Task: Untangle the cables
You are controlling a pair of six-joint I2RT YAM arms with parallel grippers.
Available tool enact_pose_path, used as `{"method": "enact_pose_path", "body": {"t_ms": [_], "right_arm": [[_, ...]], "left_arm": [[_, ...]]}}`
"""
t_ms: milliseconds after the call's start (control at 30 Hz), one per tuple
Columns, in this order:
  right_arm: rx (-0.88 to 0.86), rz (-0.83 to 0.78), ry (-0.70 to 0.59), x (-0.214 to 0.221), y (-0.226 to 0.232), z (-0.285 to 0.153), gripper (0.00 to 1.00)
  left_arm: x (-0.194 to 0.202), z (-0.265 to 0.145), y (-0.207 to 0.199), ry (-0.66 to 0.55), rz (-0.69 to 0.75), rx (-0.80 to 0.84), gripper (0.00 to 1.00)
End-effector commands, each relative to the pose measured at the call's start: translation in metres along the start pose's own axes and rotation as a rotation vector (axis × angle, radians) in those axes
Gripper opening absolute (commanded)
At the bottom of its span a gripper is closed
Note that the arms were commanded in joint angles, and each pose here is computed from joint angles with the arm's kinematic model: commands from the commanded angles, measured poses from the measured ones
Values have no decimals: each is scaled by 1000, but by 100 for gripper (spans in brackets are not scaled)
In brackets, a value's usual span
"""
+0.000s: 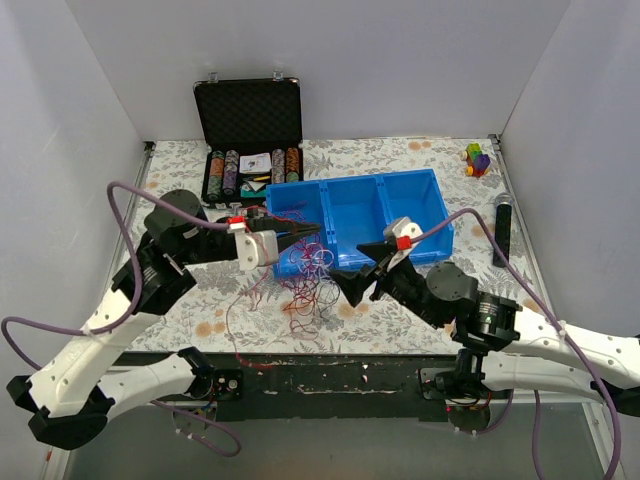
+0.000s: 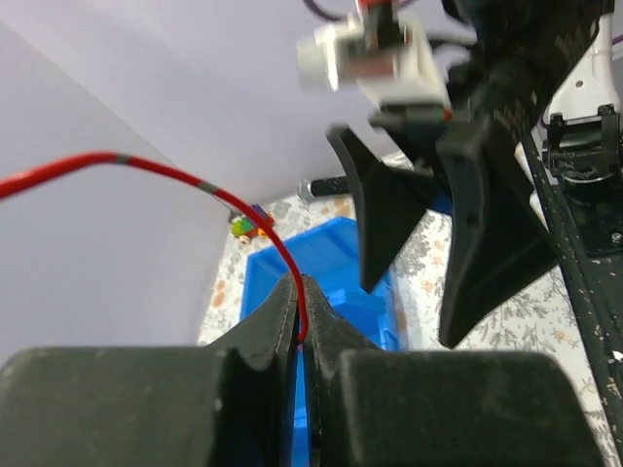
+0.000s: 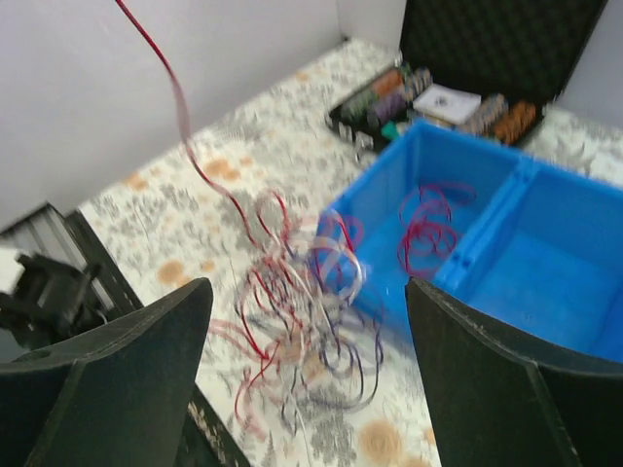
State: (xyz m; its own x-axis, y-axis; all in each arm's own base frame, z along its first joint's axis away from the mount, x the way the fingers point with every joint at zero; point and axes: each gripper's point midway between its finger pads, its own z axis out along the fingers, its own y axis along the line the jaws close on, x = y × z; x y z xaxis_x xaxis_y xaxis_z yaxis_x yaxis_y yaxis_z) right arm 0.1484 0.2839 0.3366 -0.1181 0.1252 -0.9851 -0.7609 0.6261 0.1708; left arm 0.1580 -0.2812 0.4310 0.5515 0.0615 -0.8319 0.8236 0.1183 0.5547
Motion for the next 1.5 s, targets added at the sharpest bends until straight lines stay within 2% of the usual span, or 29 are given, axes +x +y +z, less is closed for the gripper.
{"method": "enact_pose_path", "body": {"t_ms": [0,133,467,533,600,633,700,767,833,1000,1233,1467], "right_arm": [[38,60,52,28,-9,-8,89],[25,43,93,47,-4,2,90],[-20,-2,77,55,15,39,91],[-36,3,71,58,19,43,84],[-59,14,73,63,25,46,75],[-65,20,76,64,26,47,68],[-74,28,84,69,28,48,46],[-74,45,95,75,27,45,19],[-64,59,122,86,24,42,3],[-7,79,232,132,7,23,1],[132,92,408,206,-28,-11,1],[266,108,490,243,-54,-33,1]], "left_arm": [[-22,-13,4,-17,60,-14,0],[-34,-15,2,-29,38,12,0],[-49,-22,0,-48,16,27,0],[-52,-23,-1,-52,9,30,0],[-56,-24,0,-59,7,28,0],[-57,-25,0,-60,7,27,0],[-60,-26,1,-64,14,22,0],[-60,-27,2,-63,22,16,0],[-62,-29,4,-64,38,6,0],[-77,-35,19,-71,122,-53,0],[-122,-54,53,-139,436,-199,0],[-159,-70,78,-199,691,-351,0]]}}
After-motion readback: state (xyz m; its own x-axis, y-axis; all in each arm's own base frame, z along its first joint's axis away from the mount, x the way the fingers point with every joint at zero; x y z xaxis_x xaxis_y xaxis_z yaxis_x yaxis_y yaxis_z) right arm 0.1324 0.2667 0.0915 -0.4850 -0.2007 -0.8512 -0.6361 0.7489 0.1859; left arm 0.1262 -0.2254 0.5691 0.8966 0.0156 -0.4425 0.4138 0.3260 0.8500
